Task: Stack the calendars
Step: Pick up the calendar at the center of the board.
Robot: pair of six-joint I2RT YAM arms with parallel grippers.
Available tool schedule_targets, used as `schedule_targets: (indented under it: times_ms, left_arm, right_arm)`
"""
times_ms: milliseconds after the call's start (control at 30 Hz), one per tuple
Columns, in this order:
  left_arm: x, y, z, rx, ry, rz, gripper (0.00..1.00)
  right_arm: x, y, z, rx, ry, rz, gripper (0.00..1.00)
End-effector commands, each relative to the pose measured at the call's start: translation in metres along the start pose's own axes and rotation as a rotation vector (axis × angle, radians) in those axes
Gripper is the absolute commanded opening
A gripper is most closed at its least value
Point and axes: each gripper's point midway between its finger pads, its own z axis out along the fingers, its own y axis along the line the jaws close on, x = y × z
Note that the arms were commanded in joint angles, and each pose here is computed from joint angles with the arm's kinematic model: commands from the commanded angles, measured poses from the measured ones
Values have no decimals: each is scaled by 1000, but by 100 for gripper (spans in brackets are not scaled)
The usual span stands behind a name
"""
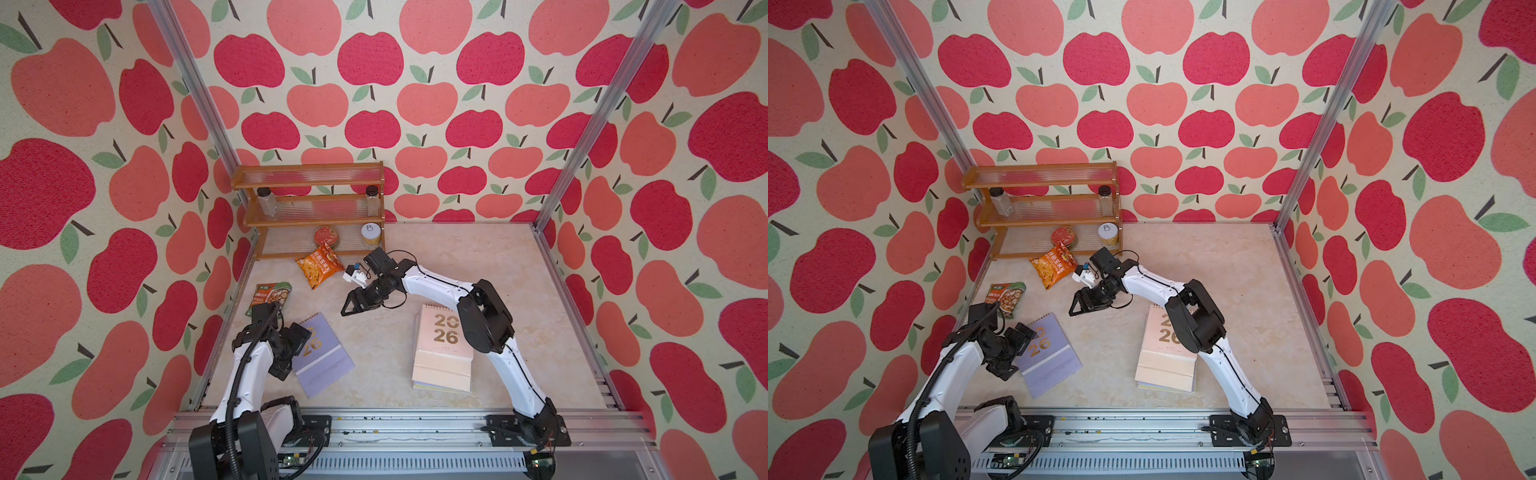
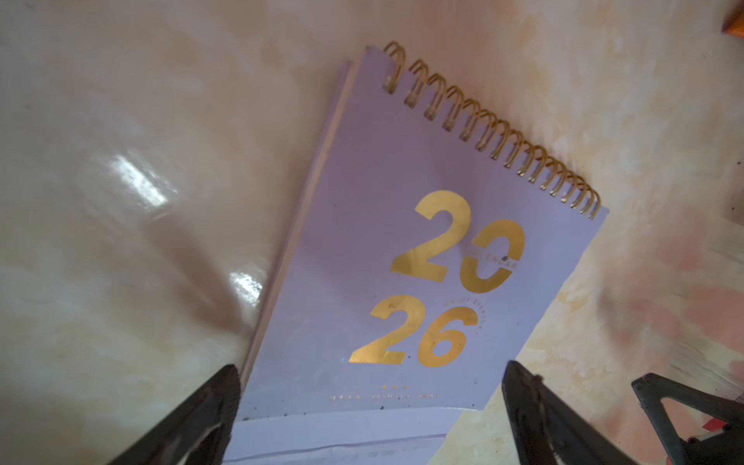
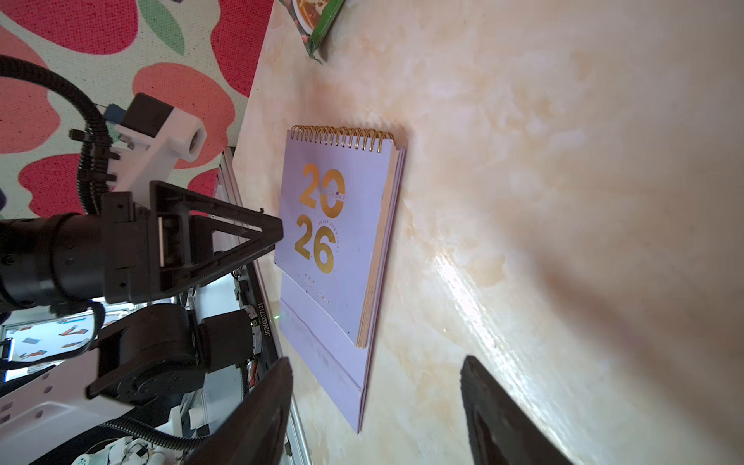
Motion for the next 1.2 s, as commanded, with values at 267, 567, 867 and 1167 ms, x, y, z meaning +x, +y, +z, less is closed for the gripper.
schedule_targets:
  times_ms: [267, 567, 867, 1167]
  left_arm:
    - [-11, -7, 3, 81, -38, 12, 100]
    - [-6, -11, 16, 127, -1, 43, 99]
    - [-5, -22, 23, 210, 0, 78, 99]
    - [-4, -59, 14, 408, 10, 181, 99]
  right_arm:
    - [12, 1, 22, -61, 61, 37, 68]
    - [22, 9, 36, -73, 89, 30, 68]
    - [30, 6, 50, -88, 117, 55, 68]
    - [31, 1, 54, -78, 123, 65, 67]
